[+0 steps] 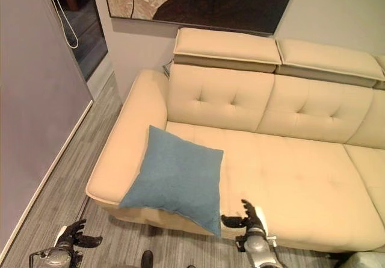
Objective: Pick up all the scattered cushions and arrange them neatly on the sofa.
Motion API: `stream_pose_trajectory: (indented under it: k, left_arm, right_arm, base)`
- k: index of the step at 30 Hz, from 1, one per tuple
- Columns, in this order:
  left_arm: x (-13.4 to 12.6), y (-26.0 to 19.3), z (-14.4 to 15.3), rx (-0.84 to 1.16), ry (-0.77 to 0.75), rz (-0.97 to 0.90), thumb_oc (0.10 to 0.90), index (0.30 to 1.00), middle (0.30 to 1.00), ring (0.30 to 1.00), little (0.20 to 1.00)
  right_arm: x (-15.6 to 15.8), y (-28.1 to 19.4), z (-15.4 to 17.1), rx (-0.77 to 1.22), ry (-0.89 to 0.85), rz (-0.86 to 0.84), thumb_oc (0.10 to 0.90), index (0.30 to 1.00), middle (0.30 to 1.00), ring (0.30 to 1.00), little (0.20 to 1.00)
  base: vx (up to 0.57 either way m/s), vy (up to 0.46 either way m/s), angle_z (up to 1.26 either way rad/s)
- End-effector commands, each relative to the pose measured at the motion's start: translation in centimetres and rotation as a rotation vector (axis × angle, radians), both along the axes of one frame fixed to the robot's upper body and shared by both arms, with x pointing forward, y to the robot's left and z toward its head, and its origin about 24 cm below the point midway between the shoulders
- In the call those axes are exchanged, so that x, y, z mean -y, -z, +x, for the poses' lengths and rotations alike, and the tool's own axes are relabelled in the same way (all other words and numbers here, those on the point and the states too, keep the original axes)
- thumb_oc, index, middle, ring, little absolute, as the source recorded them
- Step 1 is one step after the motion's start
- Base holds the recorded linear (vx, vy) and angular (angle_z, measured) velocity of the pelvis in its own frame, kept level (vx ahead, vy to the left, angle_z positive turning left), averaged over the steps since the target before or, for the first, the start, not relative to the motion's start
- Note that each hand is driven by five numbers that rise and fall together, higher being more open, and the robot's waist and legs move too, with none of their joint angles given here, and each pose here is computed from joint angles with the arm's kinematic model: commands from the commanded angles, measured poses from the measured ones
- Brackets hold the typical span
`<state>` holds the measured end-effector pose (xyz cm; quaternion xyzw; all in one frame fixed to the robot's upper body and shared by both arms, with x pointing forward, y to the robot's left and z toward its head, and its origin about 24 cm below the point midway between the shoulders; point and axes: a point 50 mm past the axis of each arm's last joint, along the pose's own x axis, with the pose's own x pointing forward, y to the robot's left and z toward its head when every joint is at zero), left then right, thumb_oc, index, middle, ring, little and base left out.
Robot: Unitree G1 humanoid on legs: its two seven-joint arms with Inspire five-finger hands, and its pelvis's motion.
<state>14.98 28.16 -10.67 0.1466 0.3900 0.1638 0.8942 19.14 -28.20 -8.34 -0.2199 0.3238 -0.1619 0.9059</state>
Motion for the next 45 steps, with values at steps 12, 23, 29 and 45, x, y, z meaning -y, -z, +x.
stream_pose_trajectory:
  k: [12,23,29,45]
  left_arm:
    - [1.1,-10.9,12.3,0.658,-0.045,-0.049,0.800,0.900,0.900,0.900,0.900]
    - [7.1,-21.1,20.4,1.000,0.168,-0.079,0.800,0.900,0.900,0.900,0.900]
    - [10.1,-23.0,21.7,1.053,0.249,-0.124,0.800,0.900,0.900,0.900,0.900]
    - [18.1,-25.4,21.0,1.168,0.416,-0.412,0.800,0.900,0.900,0.900,0.900]
  right_arm:
    - [-1.6,-4.6,6.8,0.376,0.157,0.263,0.800,0.900,0.900,0.900,0.900]
    - [-4.7,-13.5,15.9,0.622,0.012,0.241,0.800,0.900,0.900,0.900,0.900]
    - [-7.7,-14.8,17.3,0.656,-0.072,0.295,0.800,0.900,0.900,0.900,0.900]
    - [-13.9,-14.1,17.1,0.629,-0.286,0.343,0.800,0.900,0.900,0.900,0.900]
  base:
    - [-0.02,-0.004,-0.05]
    - [-0.21,0.040,-0.07]
    - [-0.02,0.032,-0.08]
    - [0.00,-0.001,0.01]
